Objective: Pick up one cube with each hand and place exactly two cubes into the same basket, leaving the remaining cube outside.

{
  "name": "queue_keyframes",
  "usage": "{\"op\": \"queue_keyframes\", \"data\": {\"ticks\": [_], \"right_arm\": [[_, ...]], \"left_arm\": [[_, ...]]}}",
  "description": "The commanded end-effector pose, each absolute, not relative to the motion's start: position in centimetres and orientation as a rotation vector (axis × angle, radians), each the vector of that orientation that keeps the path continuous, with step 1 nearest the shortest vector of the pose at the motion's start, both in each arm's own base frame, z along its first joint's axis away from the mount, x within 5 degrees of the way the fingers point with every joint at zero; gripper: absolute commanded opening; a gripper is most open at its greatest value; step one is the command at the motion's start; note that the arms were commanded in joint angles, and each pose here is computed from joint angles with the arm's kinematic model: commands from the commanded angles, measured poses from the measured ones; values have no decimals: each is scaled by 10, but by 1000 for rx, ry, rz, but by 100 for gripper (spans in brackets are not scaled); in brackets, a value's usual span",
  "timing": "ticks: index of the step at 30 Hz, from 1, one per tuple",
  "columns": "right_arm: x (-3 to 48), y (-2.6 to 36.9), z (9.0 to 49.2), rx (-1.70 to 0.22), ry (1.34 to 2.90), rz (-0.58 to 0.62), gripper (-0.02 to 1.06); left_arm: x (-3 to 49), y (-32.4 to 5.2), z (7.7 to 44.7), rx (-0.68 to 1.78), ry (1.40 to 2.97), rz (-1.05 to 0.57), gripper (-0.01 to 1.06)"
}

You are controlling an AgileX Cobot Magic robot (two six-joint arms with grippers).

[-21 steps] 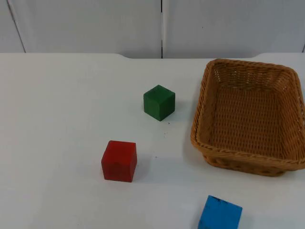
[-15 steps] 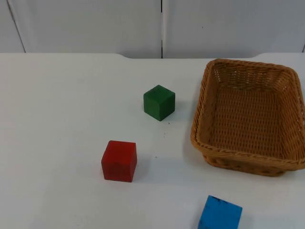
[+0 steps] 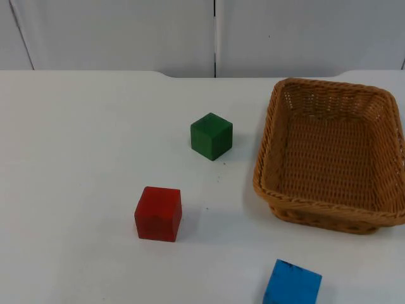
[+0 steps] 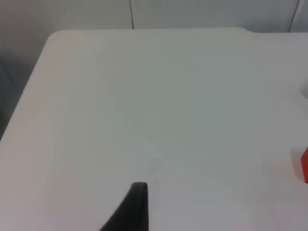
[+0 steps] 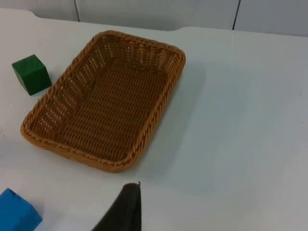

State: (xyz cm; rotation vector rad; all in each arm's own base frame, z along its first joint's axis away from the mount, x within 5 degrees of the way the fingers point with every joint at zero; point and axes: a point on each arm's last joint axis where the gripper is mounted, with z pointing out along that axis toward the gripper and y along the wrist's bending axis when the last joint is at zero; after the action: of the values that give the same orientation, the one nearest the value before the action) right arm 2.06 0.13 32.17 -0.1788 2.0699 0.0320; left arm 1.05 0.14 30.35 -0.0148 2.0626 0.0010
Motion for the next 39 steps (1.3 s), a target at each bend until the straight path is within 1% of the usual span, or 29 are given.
{"op": "queue_keyframes", "data": {"ticks": [1, 5, 9, 21, 31, 39], "right_arm": [[29, 2, 329, -175, 2060, 27, 105], [46, 4, 341, -178, 2087, 28, 105], [74, 8, 354, -204, 2138, 15, 105], [150, 18, 372, -227, 2267, 12, 105], [198, 24, 371, -232, 2308, 11, 105], [223, 27, 374, -231, 2291, 12, 105]], "left_arm": [[16, 1, 308, -14, 2058, -10, 105], [28, -1, 309, -15, 2082, -27, 105], [41, -2, 309, -18, 2125, -46, 105], [65, -2, 309, -16, 2214, -47, 105], [81, -3, 333, 6, 2213, -36, 105], [97, -7, 333, 50, 2253, -76, 105]]}}
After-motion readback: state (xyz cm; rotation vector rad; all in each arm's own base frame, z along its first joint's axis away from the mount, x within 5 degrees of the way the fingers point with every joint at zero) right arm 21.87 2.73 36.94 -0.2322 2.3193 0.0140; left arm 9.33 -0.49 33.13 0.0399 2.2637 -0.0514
